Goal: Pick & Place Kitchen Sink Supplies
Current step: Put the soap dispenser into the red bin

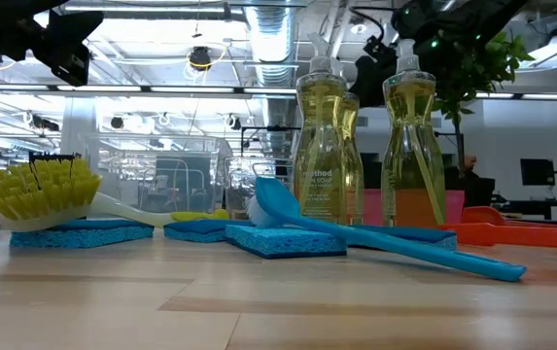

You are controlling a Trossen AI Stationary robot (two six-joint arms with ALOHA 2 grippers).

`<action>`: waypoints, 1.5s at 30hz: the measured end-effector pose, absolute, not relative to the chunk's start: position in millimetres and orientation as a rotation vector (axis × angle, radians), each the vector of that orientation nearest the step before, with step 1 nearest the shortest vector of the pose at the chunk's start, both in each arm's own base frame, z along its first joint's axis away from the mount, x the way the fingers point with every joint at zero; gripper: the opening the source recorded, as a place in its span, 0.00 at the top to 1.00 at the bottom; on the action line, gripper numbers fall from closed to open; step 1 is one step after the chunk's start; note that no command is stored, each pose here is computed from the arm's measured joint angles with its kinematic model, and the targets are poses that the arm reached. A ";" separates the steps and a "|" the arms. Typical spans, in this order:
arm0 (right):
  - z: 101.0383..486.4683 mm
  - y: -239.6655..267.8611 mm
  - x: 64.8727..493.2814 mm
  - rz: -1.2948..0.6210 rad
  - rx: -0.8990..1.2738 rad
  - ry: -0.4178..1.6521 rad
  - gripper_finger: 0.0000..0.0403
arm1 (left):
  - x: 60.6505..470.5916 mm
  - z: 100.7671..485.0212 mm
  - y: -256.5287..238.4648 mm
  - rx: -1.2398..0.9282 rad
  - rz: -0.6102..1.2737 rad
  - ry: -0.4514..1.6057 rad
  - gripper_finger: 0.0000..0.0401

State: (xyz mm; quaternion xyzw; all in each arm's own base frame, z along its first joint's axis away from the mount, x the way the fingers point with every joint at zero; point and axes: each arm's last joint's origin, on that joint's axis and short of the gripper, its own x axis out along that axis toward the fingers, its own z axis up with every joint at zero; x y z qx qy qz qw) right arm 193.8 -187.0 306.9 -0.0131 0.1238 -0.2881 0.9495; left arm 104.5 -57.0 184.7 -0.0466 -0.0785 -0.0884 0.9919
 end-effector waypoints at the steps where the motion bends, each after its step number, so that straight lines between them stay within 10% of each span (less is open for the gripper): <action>1: 309.4 -184.6 191.5 -0.588 -0.033 0.252 0.43 | 104.5 184.7 -56.9 -0.093 -0.177 -0.158 0.61; 31: 367.4 -27.2 93.6 -0.158 0.122 0.086 0.59 | 104.5 184.7 -56.9 -0.093 -0.177 -0.157 0.61; 45: 315.2 -5.3 74.9 -0.110 0.159 0.078 0.73 | 104.5 184.7 -56.9 -0.093 -0.177 -0.158 0.61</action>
